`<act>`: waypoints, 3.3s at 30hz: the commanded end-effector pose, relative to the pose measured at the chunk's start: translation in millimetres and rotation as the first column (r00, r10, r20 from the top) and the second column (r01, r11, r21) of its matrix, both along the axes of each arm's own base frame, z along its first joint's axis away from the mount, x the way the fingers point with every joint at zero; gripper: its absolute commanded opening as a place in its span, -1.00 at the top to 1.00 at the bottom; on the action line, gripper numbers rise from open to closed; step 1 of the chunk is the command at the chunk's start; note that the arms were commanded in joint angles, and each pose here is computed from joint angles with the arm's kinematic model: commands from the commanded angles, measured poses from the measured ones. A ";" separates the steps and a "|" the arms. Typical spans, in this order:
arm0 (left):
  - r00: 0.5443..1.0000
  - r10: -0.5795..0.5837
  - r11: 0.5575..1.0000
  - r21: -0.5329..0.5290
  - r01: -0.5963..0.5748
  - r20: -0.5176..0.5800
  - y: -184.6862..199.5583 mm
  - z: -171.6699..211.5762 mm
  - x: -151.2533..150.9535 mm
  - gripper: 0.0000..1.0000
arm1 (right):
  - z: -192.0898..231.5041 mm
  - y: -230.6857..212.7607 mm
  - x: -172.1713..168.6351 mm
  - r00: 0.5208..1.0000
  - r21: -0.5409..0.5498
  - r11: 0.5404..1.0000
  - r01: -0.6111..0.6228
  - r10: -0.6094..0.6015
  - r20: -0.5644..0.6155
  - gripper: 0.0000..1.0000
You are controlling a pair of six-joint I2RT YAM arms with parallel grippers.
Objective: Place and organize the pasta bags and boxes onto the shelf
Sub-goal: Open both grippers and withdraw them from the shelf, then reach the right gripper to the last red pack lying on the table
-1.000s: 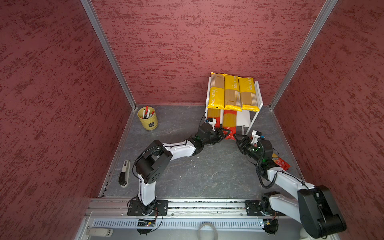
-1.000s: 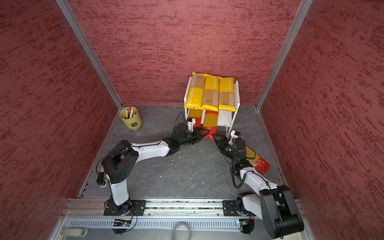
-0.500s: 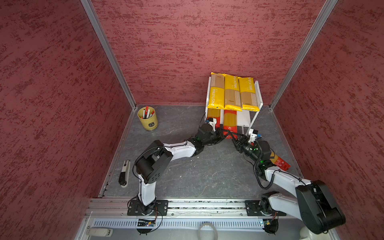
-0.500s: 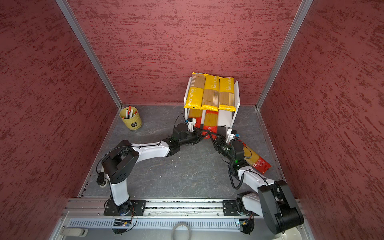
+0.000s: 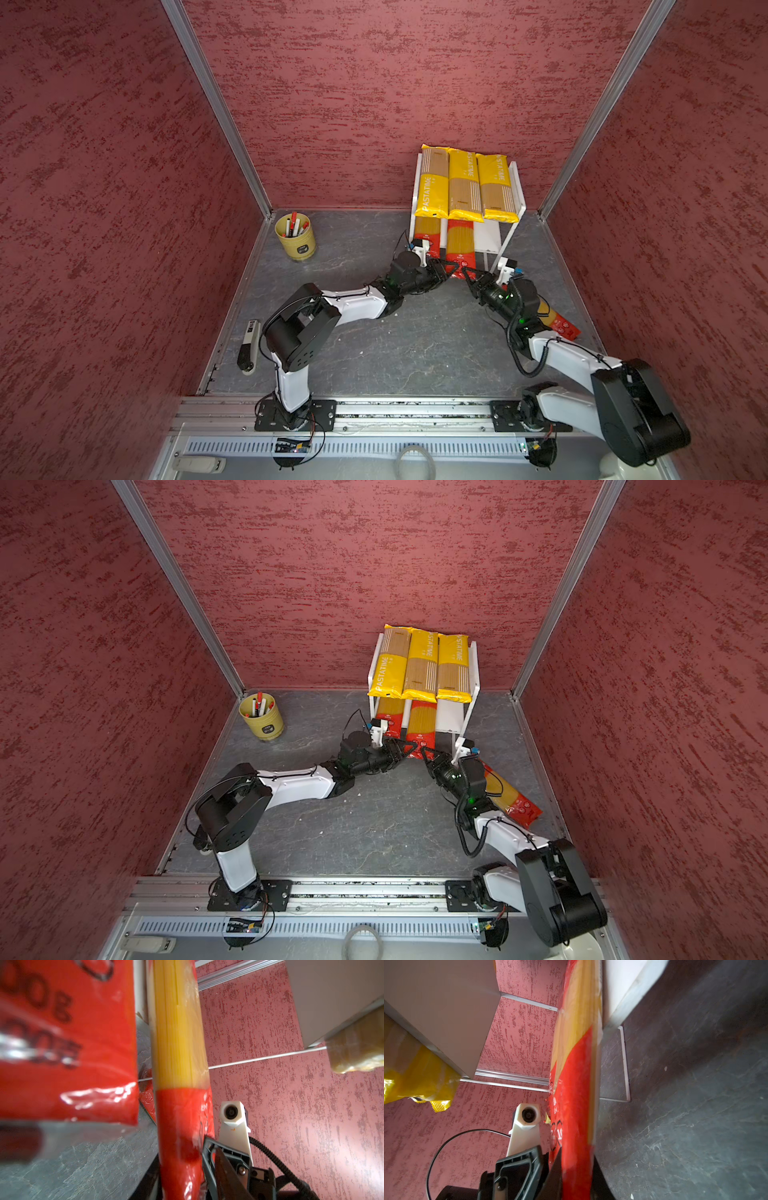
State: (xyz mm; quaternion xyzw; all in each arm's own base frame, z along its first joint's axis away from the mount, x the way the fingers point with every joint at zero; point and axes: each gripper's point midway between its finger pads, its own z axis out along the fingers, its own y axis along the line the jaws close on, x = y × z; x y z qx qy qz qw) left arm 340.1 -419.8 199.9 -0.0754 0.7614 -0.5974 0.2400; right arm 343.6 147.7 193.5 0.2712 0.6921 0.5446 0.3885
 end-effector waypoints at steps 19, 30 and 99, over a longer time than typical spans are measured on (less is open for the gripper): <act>0.984 0.161 0.975 0.139 -0.171 0.081 97.8 -8.7 -29.4 -0.08 | 30.2 25.5 54.4 0.990 -0.050 0.993 -0.105 0.109 0.092 0.89; 0.984 0.108 0.964 0.227 -0.138 0.140 85.7 -20.3 -43.0 -0.13 | 18.0 22.4 44.7 0.976 -0.141 0.971 -0.195 0.206 0.070 0.33; 0.906 -0.060 0.967 0.249 -0.051 0.419 1.2 -52.2 -93.6 -0.43 | -96.3 -196.3 -45.4 0.739 -0.629 0.741 0.235 -0.557 -0.379 -0.29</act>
